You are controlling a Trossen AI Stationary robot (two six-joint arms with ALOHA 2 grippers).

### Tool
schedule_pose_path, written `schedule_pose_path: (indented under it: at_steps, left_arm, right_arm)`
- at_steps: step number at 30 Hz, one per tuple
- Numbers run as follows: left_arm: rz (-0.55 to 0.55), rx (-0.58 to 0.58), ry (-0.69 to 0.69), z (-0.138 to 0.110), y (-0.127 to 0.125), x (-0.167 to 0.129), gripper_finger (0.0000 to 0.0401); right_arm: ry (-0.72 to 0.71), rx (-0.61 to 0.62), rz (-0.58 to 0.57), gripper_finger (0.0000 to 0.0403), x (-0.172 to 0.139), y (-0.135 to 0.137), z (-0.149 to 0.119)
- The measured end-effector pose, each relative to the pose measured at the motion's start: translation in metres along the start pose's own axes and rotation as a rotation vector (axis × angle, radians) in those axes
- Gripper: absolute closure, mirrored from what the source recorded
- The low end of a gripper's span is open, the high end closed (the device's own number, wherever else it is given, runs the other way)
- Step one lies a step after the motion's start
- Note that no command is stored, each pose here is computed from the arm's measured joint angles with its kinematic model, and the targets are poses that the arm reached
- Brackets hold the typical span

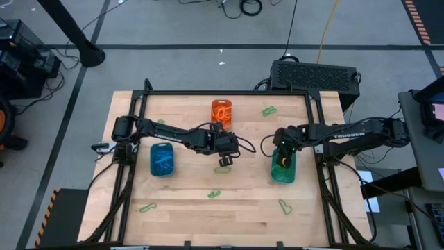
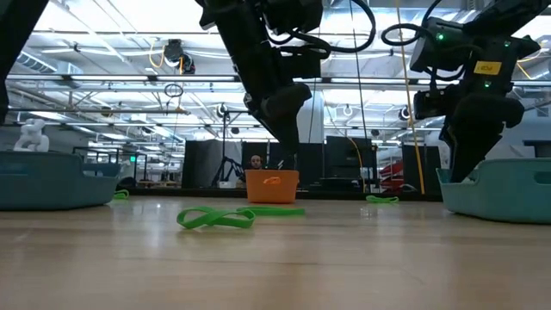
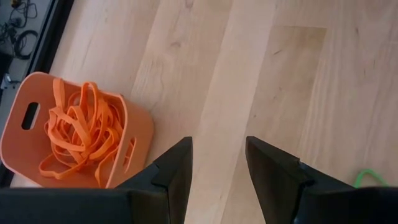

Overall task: Sort rubber bands into baskets
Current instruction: Adjust the green bin, then put the green rubber band into the green bin

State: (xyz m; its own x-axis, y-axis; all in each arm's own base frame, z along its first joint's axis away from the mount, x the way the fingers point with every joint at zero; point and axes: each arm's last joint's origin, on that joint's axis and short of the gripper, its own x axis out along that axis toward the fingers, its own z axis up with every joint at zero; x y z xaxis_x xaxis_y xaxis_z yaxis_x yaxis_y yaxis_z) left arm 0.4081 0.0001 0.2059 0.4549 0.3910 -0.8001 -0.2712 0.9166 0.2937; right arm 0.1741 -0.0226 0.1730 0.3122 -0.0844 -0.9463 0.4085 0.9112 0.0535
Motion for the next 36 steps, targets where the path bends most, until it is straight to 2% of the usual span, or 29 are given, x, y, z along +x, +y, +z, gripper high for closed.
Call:
schedule_pose_path:
  at_steps: [7, 15, 20, 24, 27, 30, 36]
  left_arm:
    - [0.000, 0.000, 0.001, 0.000, 0.000, 0.000, 0.0244]
    - [0.000, 0.000, 0.001, 0.000, 0.000, 0.000, 0.0244]
    - [-0.014, -0.007, -0.019, 0.002, -0.001, 0.000, 0.0244]
    - [-0.107, -0.021, -0.098, 0.012, 0.004, 0.003, 0.0244]
    - [-0.108, -0.041, -0.166, 0.020, 0.013, 0.006, 0.0244]
    - [-0.104, -0.096, -0.250, 0.030, 0.027, 0.017, 0.0244]
    - [-0.230, -0.204, -0.345, 0.038, 0.058, 0.073, 0.0244]
  right_arm:
    - [-0.030, -0.017, 0.009, 0.0333, 0.000, 0.001, 0.003]
    - [-0.085, -0.041, 0.020, 0.0329, -0.001, 0.002, 0.008]
    - [-0.114, -0.058, 0.023, 0.0310, -0.005, 0.004, 0.014]
    - [-0.127, -0.060, 0.027, 0.0279, -0.014, 0.006, 0.021]
    - [-0.113, -0.071, 0.024, 0.0254, -0.022, 0.006, 0.024]
    - [-0.084, -0.064, 0.016, 0.0236, -0.034, 0.006, 0.027]
    - [-0.144, 0.014, 0.035, 0.0228, -0.057, 0.004, 0.022]
